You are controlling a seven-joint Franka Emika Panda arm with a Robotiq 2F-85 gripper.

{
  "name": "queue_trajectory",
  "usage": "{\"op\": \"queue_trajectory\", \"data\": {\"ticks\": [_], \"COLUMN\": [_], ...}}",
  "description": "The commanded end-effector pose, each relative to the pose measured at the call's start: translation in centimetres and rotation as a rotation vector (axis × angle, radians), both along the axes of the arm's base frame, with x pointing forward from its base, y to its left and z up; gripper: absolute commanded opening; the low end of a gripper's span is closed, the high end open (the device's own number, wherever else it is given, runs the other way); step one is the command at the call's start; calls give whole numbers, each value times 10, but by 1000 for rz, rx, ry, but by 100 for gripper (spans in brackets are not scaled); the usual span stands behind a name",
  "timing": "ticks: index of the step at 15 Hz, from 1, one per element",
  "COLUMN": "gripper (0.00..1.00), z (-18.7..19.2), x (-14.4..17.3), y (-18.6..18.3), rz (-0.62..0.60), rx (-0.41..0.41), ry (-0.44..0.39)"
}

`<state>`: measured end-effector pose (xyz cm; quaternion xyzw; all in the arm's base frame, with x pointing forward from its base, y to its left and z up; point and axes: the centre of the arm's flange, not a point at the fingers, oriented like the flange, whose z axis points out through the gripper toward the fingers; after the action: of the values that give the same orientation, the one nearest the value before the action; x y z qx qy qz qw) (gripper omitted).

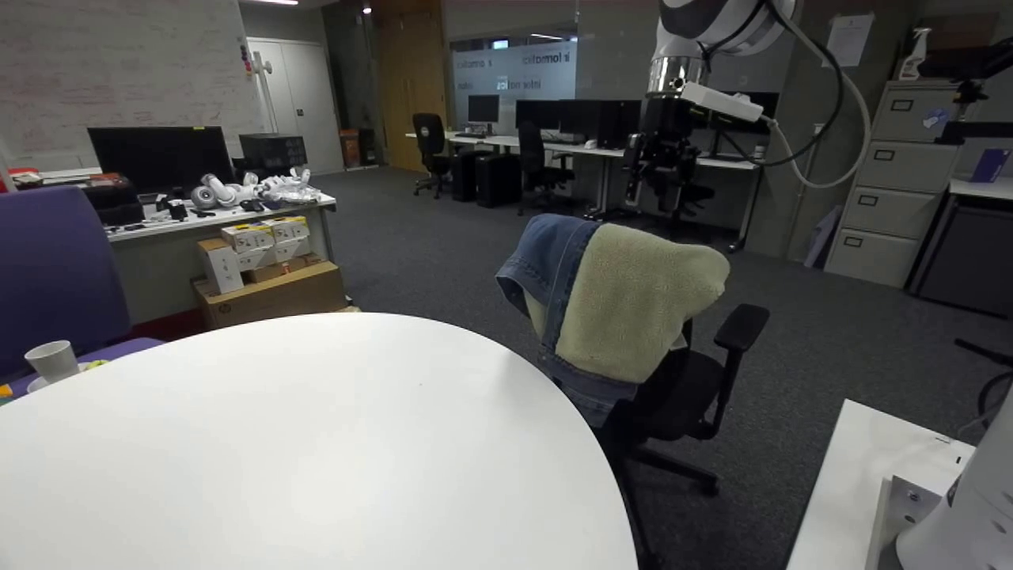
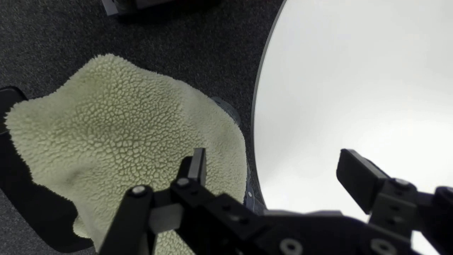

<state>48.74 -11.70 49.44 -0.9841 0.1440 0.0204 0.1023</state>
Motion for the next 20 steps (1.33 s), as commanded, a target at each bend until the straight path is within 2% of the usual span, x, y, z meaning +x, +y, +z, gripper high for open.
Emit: {"op": "queue_trajectory", "data": {"ticks": [1, 5, 9, 16, 20], "gripper": [100, 100, 100, 100, 100], "z": [18, 27, 21, -25, -56], "x": [29, 60, 90, 131, 140], "y": [-38, -92, -147, -225, -243], "rz": [-111, -296, -477, -757, -834], "rx": [47, 94, 138, 304, 366], "ry": [-11, -31, -14, 125, 181]}}
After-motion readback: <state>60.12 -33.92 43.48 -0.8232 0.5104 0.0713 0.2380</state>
